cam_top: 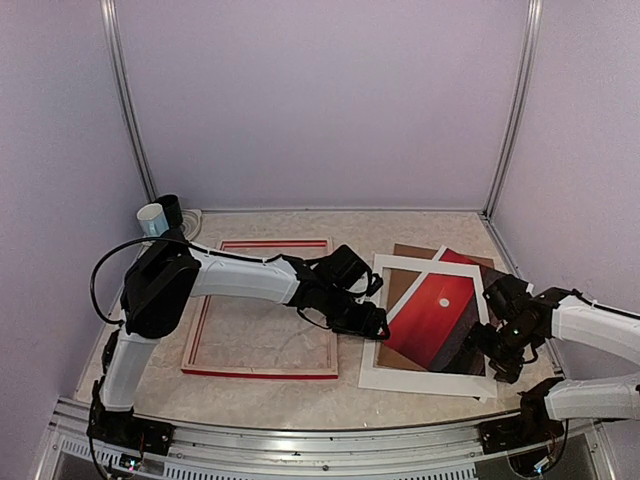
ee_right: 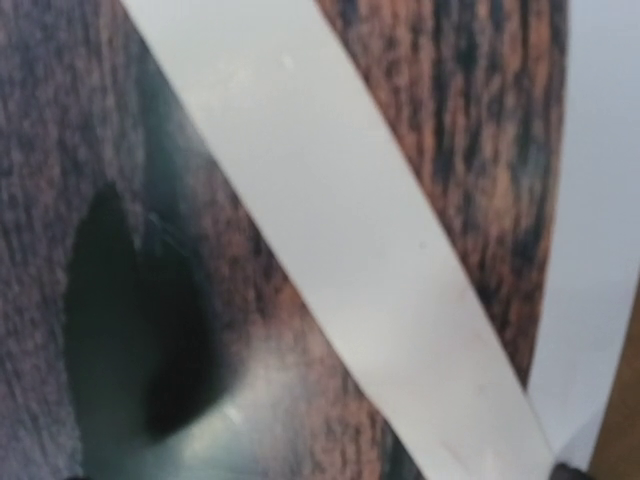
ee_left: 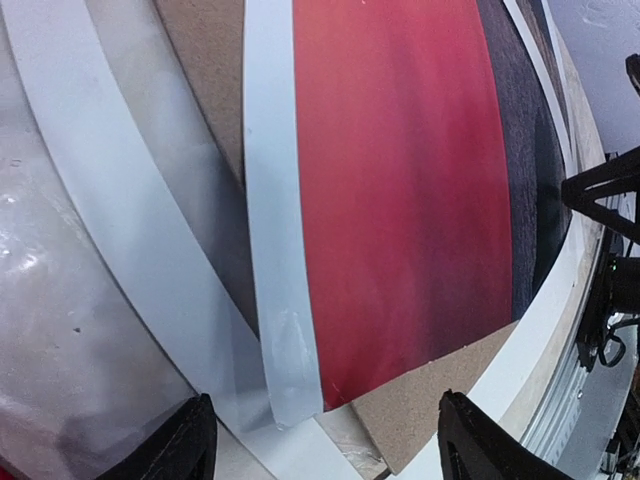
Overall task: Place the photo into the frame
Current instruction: Move the backboard to the center of the board.
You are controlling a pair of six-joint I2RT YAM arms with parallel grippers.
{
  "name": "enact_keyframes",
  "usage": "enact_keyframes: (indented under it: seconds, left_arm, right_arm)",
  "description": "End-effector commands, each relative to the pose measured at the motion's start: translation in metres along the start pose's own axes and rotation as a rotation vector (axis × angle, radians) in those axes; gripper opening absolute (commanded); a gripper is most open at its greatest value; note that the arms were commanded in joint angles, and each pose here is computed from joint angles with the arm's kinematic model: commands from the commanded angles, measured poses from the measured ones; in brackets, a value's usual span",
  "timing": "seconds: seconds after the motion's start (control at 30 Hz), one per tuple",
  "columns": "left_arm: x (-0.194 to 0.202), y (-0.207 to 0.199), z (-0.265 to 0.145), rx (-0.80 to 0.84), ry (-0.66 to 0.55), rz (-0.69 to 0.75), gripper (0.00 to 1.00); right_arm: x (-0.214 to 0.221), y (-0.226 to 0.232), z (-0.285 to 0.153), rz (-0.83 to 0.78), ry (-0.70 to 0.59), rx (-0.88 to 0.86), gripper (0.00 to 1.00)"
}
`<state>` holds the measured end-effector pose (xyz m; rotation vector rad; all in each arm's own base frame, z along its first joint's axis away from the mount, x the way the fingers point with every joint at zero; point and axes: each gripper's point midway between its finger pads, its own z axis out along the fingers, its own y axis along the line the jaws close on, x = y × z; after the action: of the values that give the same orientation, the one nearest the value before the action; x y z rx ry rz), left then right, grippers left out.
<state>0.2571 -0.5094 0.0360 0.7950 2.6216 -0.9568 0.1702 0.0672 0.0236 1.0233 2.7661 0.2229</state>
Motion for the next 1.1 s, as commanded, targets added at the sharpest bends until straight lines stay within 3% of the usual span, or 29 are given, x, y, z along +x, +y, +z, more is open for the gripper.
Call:
enact_keyframes:
  seconds: [0.0,0.23,0.53,0.8,1.07]
  left_arm:
    - [-0.008,0.048,-0.013,-0.117,-0.023,-0.09,0.75]
    - [-0.042,0.056,-0.033,-0.134,-0.085,-0.087,0.76]
    - [-0.049,0.041,-0.043,-0.076,-0.103,-0.028,0.76]
    - [-0.04,0.013,-0.04,-0.032,-0.086,0.049,0.76]
    - [-0.021,0.006,-0.012,-0.006,-0.016,0.035,0.76]
  right_arm:
    - [0.005,0.022,0.015,0.01,0.033,-0.089,0.99]
    - [-0.008,0.061,0.013,-0.007,0.008,-0.195,0.99]
    - [-0.022,0.092,0.019,-0.043,-0.018,-0.252,0.99]
    - [-0.017,0.082,-0.002,-0.031,-0.025,-0.231,0.99]
    - [-0.005,0.061,-0.013,-0.033,-0.01,-0.217,0.99]
